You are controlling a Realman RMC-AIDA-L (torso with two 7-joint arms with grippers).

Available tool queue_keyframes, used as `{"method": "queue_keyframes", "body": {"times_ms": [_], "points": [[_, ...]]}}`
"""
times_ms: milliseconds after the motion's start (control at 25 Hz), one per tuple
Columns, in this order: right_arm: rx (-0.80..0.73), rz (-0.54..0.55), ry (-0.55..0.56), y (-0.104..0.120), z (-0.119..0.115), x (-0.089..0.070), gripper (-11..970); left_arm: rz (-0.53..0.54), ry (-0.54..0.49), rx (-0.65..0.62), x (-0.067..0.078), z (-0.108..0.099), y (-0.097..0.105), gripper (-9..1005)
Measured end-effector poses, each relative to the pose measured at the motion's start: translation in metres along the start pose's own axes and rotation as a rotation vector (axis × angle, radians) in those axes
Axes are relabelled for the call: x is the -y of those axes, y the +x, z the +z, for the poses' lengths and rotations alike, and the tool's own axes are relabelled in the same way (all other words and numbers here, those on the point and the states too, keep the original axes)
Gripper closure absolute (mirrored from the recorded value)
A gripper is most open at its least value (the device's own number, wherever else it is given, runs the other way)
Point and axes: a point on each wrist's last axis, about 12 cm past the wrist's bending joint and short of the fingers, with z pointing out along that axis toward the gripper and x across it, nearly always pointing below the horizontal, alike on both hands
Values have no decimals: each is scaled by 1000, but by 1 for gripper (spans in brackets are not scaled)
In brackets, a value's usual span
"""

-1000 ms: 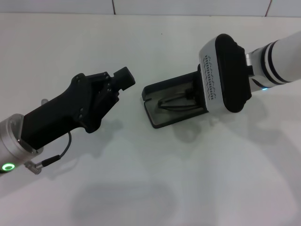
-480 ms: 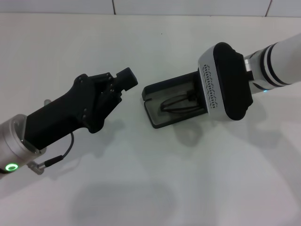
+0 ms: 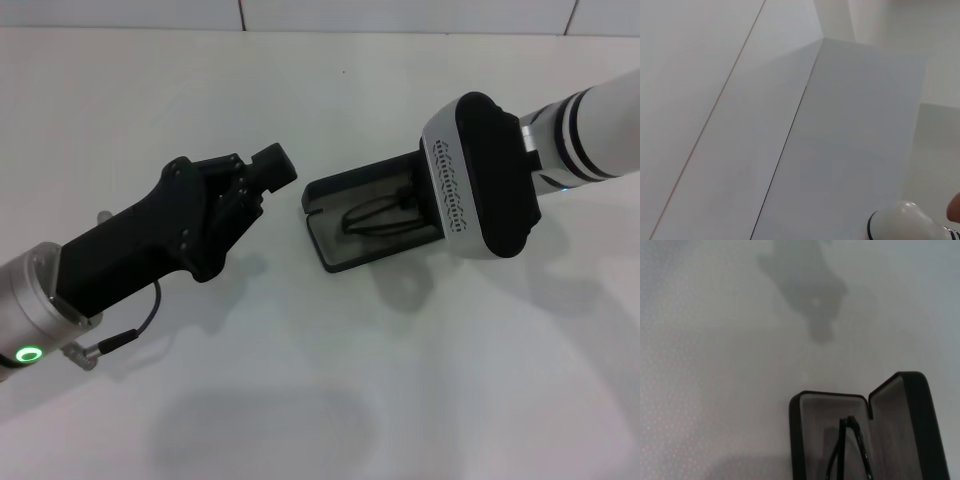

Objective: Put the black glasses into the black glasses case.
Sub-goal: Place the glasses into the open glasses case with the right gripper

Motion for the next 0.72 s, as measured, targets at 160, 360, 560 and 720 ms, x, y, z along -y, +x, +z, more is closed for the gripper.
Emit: {"method": "queue_keyframes", "body": {"times_ms": [160, 360, 560, 720], "points": [[0, 0, 6, 0, 0, 1, 868, 0, 0, 1, 0, 0, 0, 982], [0, 2, 13, 1, 0, 1, 863, 0, 0, 1, 0, 0, 0, 982], [1, 5, 21, 1, 0, 1, 859, 4, 0, 1, 0, 0, 0, 982], [3, 6, 27, 0, -1, 1, 855, 8, -1, 1, 1, -1, 0, 983]]}}
